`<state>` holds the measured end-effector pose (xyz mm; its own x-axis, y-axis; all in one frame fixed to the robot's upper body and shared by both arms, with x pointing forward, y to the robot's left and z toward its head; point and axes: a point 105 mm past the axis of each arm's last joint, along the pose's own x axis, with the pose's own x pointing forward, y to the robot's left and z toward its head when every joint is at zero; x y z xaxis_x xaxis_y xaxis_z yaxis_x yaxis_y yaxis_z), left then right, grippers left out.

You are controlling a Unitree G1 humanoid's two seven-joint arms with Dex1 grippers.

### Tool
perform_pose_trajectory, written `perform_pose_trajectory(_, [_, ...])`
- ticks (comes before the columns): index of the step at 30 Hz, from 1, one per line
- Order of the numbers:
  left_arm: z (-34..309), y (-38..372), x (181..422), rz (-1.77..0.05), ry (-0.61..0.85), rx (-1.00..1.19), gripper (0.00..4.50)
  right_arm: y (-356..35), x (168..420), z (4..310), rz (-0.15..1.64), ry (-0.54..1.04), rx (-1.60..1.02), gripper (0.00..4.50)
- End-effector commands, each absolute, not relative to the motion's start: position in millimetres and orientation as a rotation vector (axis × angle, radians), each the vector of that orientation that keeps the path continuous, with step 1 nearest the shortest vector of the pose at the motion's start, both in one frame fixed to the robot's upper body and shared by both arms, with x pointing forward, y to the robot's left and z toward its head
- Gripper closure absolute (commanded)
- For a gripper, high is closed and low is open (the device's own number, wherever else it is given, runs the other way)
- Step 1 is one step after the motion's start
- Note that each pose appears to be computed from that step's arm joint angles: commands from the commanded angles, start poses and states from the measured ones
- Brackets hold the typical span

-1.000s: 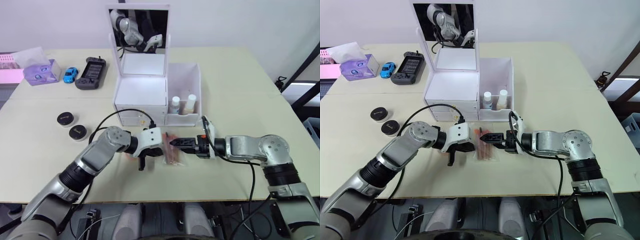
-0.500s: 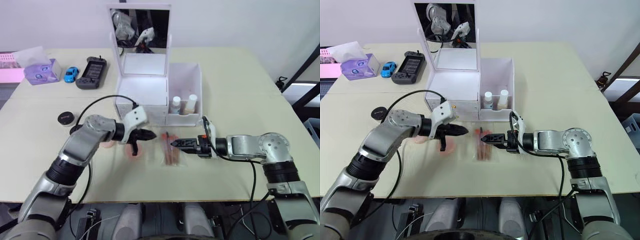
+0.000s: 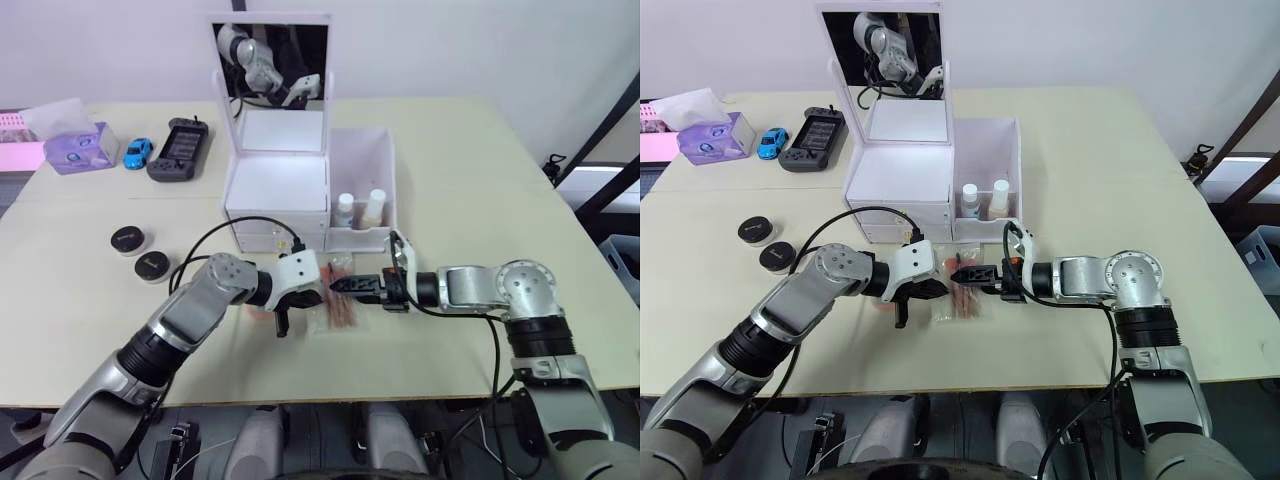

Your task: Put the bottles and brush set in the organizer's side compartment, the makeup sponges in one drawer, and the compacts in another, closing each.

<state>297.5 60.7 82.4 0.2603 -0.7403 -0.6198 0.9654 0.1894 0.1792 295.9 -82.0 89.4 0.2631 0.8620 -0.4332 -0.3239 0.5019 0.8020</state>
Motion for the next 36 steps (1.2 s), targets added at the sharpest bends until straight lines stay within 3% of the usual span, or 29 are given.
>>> perform_pose_trajectory(1, [78.7, 63.2, 299.2, -1.233, 0.456, 0.604, 4.45, -81.4, 289.0, 47.9, 0.788, 1.153, 0.591, 0.00])
perform_pose_trajectory(4, [79.6, 62.8, 298.9, -1.232, 0.456, 0.586, 4.45, -81.8, 294.9, 43.5, 0.767, 1.157, 0.574, 0.00])
perform_pose_trajectory(7, [80.8, 65.5, 299.2, -1.225, 0.456, 0.584, 4.50, -81.5, 296.6, 41.2, 0.769, 1.168, 0.568, 0.84])
perform_pose_trajectory(14, [92.2, 72.3, 308.0, -1.183, 0.424, 0.545, 4.50, -91.3, 294.8, 43.1, 0.778, 1.153, 0.579, 4.34])
perform_pose_trajectory(18, [111.1, 68.5, 306.1, -1.209, 0.371, 0.402, 4.50, -97.9, 295.1, 56.9, 0.801, 1.079, 0.583, 4.43])
perform_pose_trajectory(24, [152.6, 80.2, 303.8, -1.252, 0.279, 0.195, 4.50, -111.5, 287.4, 106.9, 0.867, 0.801, 0.490, 4.43])
perform_pose_trajectory(28, [181.4, 90.8, 286.7, -1.366, 0.205, 0.106, 4.50, -109.9, 277.9, 178.5, 0.990, 0.329, 0.317, 4.43])
perform_pose_trajectory(30, [188.1, 98.6, 284.2, -1.373, 0.188, 0.082, 4.50, -109.4, 271.5, 205.4, 1.042, 0.173, 0.218, 4.43])
perform_pose_trajectory(33, [191.2, 112.3, 287.1, -1.332, 0.178, 0.071, 4.50, -107.3, 270.5, 245.7, 1.129, 0.020, 0.120, 4.43])
perform_pose_trajectory(36, [192.8, 116.0, 289.3, -1.301, 0.154, 0.060, 4.50, -109.8, 287.4, 279.1, 1.128, -0.126, 0.031, 4.43])
